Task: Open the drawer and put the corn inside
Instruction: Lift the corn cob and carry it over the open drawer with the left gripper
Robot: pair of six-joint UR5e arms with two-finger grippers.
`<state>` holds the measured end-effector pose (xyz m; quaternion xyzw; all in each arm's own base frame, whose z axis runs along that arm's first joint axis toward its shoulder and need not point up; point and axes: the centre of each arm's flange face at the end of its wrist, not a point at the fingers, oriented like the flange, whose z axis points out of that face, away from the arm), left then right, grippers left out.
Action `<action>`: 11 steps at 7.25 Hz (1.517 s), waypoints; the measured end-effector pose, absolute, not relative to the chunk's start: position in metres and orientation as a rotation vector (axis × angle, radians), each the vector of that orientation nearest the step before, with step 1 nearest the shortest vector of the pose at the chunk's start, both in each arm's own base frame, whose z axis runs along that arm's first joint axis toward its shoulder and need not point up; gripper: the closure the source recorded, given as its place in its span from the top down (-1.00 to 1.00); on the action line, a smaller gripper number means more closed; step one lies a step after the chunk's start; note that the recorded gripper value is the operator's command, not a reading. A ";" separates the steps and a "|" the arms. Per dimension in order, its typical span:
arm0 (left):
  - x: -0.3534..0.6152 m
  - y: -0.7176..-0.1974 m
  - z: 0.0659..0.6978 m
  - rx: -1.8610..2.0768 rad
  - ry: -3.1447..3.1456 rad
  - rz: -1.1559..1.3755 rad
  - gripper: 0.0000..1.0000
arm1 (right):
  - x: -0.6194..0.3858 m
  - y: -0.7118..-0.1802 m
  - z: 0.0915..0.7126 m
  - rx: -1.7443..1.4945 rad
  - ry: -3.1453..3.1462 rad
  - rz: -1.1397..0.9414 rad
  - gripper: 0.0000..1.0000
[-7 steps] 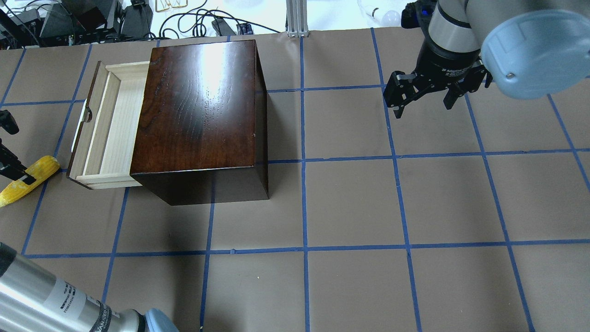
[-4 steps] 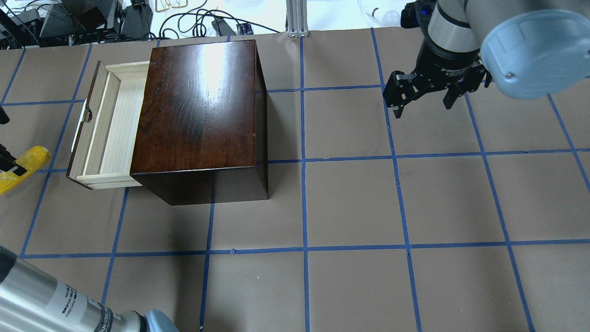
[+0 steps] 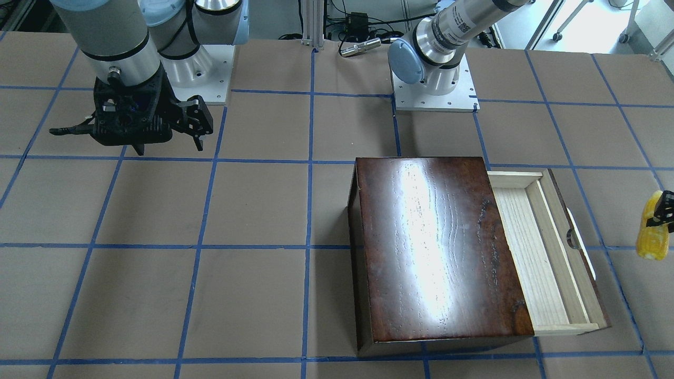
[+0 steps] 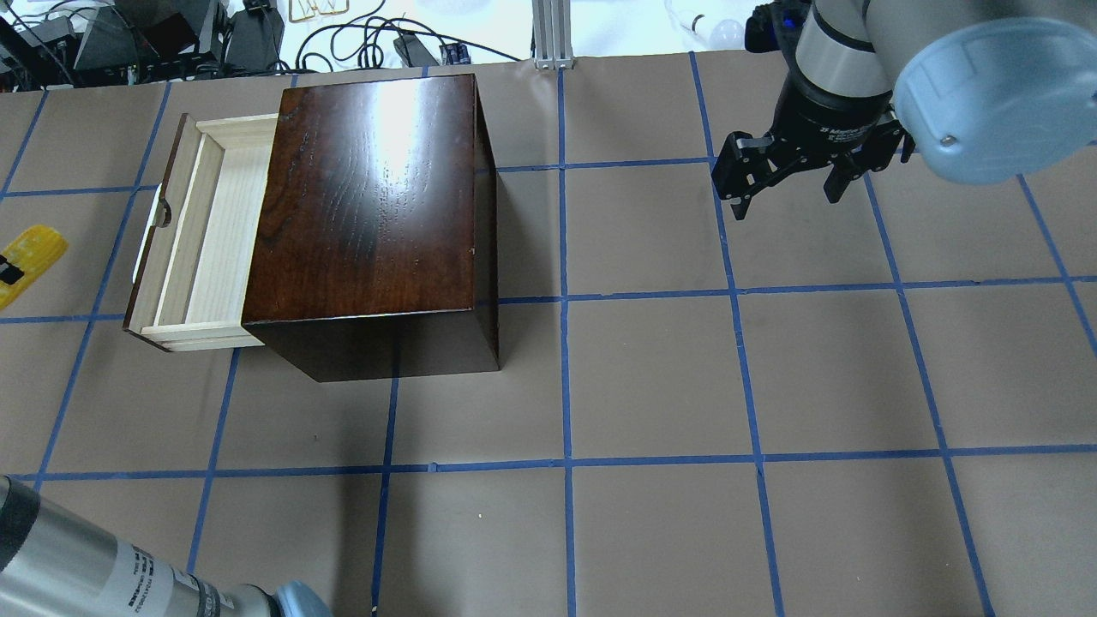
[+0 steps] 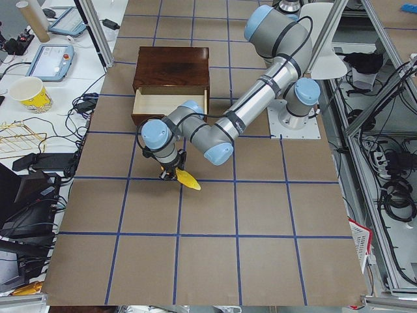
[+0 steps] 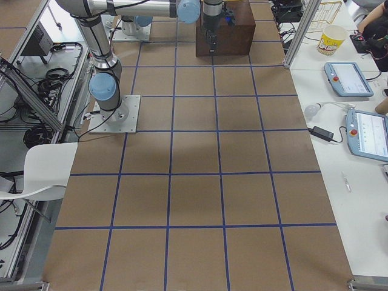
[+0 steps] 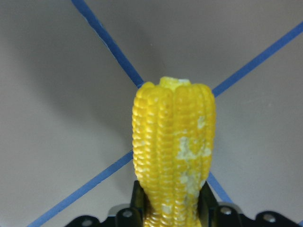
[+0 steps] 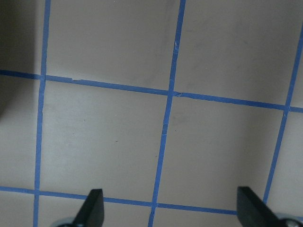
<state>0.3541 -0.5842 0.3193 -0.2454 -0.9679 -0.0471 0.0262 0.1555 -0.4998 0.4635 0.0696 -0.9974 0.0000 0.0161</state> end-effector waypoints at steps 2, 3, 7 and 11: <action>0.312 -0.591 0.360 -0.577 -3.056 -0.114 -1.00 | 0.155 -0.500 0.464 0.215 -3.102 0.000 1.00; 0.292 -0.594 0.379 -0.494 -3.080 -0.097 -1.00 | 0.155 -0.500 0.464 0.214 -3.102 0.000 1.00; 0.189 -0.610 0.456 -0.194 -3.082 -0.061 -1.00 | 0.156 -0.500 0.464 0.216 -3.102 0.001 1.00; 0.104 -0.636 0.443 0.057 -3.033 -0.088 -1.00 | 0.155 -0.500 0.464 0.215 -3.103 0.001 1.00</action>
